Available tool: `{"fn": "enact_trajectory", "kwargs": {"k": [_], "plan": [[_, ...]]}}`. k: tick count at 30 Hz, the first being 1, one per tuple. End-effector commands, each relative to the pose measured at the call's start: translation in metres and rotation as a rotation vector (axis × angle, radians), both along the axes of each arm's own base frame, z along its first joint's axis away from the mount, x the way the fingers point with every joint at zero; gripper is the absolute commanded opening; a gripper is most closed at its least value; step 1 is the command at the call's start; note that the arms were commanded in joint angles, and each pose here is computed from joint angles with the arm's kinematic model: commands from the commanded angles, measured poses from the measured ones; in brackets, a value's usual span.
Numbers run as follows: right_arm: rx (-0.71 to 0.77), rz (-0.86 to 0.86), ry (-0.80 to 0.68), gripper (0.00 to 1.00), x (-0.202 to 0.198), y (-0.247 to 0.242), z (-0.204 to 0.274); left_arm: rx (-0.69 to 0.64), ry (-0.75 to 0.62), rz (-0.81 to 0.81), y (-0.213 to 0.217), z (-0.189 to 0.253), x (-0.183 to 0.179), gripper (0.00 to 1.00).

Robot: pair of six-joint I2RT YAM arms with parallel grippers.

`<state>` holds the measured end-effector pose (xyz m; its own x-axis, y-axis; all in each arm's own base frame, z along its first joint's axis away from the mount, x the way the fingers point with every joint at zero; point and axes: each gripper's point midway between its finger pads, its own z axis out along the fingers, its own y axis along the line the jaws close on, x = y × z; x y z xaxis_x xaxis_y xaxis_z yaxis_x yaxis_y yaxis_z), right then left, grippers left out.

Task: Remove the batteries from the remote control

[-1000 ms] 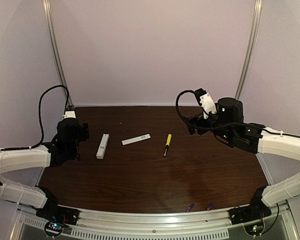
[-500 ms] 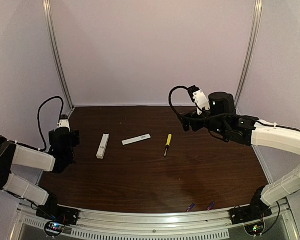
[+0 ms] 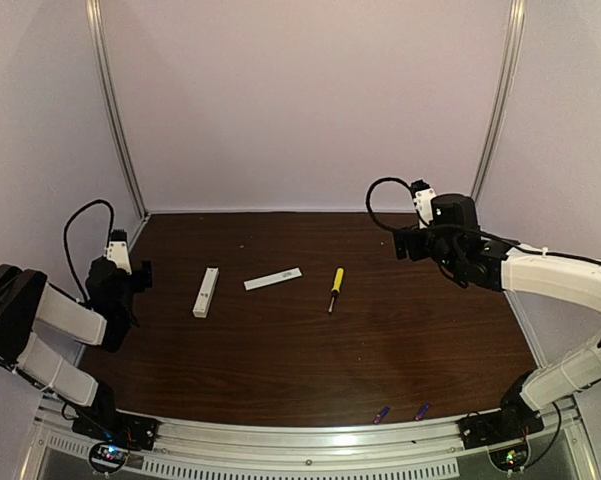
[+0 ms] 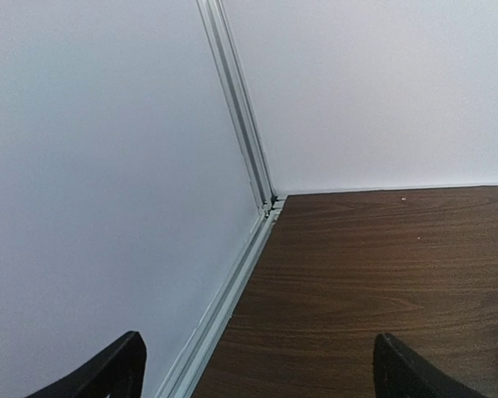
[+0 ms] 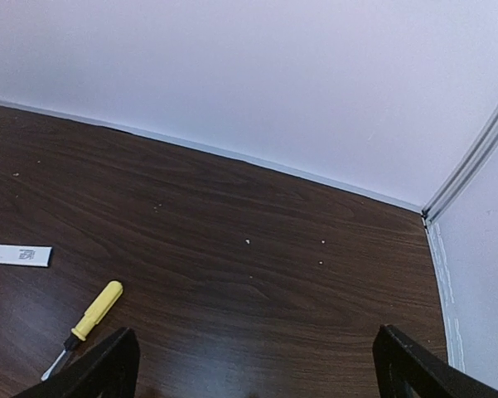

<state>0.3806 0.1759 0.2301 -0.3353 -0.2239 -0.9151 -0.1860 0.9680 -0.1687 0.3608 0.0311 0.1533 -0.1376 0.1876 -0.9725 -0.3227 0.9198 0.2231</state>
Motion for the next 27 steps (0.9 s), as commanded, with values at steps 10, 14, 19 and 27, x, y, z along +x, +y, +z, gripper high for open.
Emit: {"fn": "enact_trajectory", "kwargs": {"k": [10,14,19,27], "plan": [[0.109,-0.118,-0.115,1.0,0.012,-0.056,-0.006,-0.033,-0.034,-0.262,-0.028,-0.01,0.018,0.97],[0.097,-0.182,-0.166,1.0,0.011,-0.077,-0.008,-0.038,-0.025,-0.264,-0.028,-0.011,0.021,0.97],[0.076,-0.358,-0.22,1.0,0.008,-0.122,-0.011,-0.048,-0.038,-0.22,-0.02,-0.009,0.021,0.97],[0.095,-0.498,-0.248,1.0,0.006,-0.169,-0.036,-0.049,-0.035,-0.217,-0.02,-0.01,0.021,0.97]]}}
